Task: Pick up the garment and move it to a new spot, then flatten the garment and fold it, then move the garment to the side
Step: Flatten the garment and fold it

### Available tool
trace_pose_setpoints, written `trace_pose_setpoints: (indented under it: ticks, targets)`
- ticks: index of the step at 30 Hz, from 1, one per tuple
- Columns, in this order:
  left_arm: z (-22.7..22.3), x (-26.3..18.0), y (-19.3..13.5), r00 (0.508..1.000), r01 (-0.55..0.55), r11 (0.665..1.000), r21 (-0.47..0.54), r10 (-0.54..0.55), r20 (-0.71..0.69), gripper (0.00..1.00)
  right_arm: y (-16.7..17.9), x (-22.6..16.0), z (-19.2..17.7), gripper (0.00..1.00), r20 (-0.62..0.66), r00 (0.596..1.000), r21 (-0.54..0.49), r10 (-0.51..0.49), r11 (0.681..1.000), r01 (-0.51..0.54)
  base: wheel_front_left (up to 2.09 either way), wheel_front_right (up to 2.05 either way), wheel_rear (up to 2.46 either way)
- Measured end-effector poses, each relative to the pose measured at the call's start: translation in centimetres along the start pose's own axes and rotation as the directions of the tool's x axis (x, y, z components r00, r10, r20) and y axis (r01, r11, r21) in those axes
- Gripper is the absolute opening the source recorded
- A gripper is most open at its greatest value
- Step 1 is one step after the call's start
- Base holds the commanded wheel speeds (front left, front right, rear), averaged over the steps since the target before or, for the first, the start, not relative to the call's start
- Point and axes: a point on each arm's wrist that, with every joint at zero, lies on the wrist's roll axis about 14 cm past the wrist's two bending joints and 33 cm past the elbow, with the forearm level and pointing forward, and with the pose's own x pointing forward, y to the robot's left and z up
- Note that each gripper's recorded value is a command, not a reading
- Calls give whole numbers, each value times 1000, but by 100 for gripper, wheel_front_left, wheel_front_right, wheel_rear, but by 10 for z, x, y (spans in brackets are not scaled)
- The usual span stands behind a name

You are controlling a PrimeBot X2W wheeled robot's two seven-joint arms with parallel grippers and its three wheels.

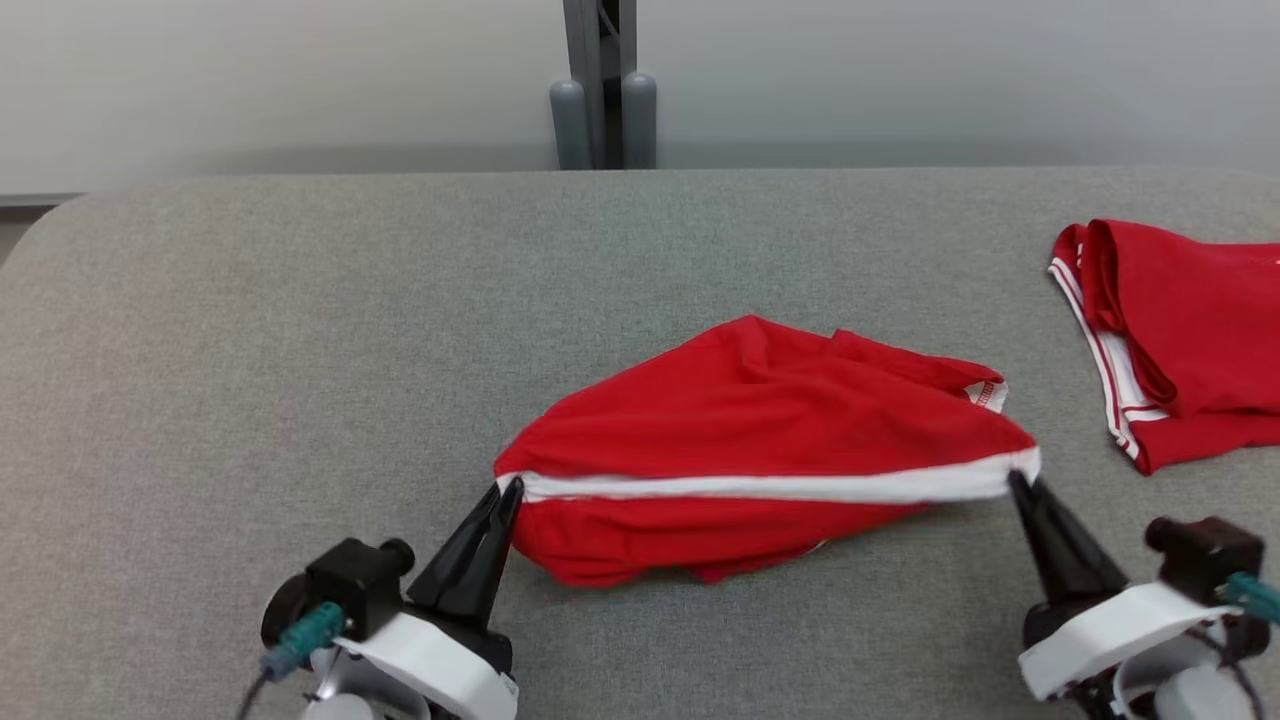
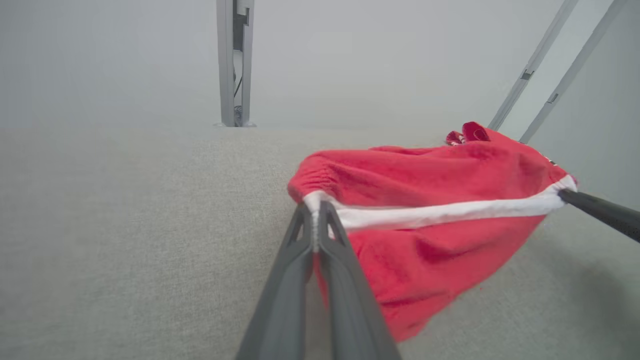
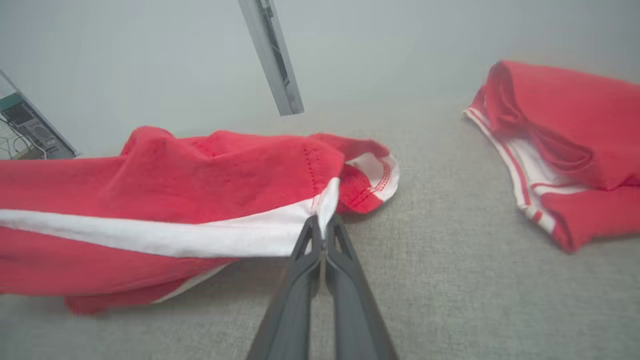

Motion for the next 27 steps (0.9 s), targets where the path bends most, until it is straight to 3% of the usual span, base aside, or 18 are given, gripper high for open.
trace_pose_setpoints:
  ticks: [4,7,10,14,20,24,27]
  targets:
    - [27,1,-17,992,123,991,-43,-121,46,0,-4,-3,54,0,155,988,-33,16,999,-11,0,0,0]
    - [68,3,-28,969,221,975,-6,-219,112,0,-5,-12,105,0,288,957,-118,42,993,-8,0,0,0]
    - [114,1,-43,933,298,953,50,-302,196,0,1,-23,146,0,398,915,-166,72,986,-6,0,0,0]
    - [173,-9,-66,869,376,917,133,-399,294,0,19,-41,200,0,543,831,-147,118,988,-43,0,0,0]
    - [243,-21,-100,768,454,856,249,-517,377,0,25,-61,260,0,623,755,-273,203,961,-33,0,0,0]
    - [268,-22,-105,750,455,834,311,-548,371,0,26,-67,292,0,645,726,-343,238,939,-3,0,0,0]
    - [276,-15,-107,752,461,821,336,-563,344,0,27,-61,304,0,637,730,-363,248,932,-1,0,0,0]
